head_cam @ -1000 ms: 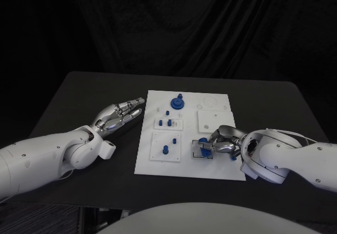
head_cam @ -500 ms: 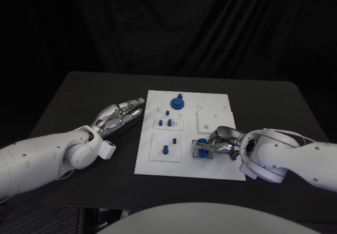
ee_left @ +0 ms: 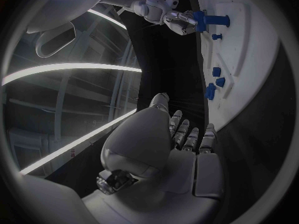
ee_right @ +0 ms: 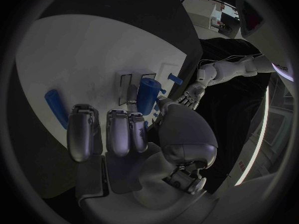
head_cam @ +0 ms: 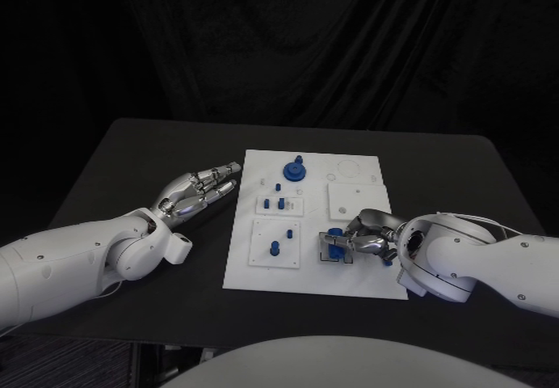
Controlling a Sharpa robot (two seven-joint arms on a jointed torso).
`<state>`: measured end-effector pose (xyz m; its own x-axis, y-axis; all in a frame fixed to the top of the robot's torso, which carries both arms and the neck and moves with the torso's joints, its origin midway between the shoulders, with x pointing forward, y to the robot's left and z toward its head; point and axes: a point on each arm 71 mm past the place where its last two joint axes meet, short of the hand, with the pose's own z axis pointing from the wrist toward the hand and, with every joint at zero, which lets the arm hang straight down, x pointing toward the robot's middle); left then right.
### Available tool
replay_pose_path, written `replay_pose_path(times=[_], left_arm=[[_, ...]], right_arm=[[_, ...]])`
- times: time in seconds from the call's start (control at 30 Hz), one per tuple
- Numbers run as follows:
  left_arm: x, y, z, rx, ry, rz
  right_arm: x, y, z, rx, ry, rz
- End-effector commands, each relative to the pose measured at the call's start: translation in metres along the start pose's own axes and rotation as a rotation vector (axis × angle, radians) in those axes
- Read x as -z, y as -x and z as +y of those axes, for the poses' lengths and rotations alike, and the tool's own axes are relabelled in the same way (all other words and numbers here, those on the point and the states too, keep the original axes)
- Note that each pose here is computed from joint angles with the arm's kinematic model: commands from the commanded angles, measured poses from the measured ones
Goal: Assemble the parts on the task board
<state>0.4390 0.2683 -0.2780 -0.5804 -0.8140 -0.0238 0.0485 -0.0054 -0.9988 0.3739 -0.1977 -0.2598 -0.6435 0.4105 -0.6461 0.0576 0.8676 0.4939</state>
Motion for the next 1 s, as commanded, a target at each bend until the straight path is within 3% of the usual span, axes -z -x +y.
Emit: replay_pose_path(times=[0.03,0.57,1.0], left_arm=[[-0.0003,-0.0019,-0.0018,0.015,-0.032,0.01],[-0.0003,-0.002,-0.0011,0.018,-0.026,0.013],[0.0008,-0.0013,-0.0007,0.017,-0.025,0.01]], right_arm=[[0.0,-0.002,0.0,0.01,0.001,0.011],[0.002,-0.003,0.003,0.029,0.028,0.018],[0.012,0.007,0.004,-0.008,0.12,-0.092]])
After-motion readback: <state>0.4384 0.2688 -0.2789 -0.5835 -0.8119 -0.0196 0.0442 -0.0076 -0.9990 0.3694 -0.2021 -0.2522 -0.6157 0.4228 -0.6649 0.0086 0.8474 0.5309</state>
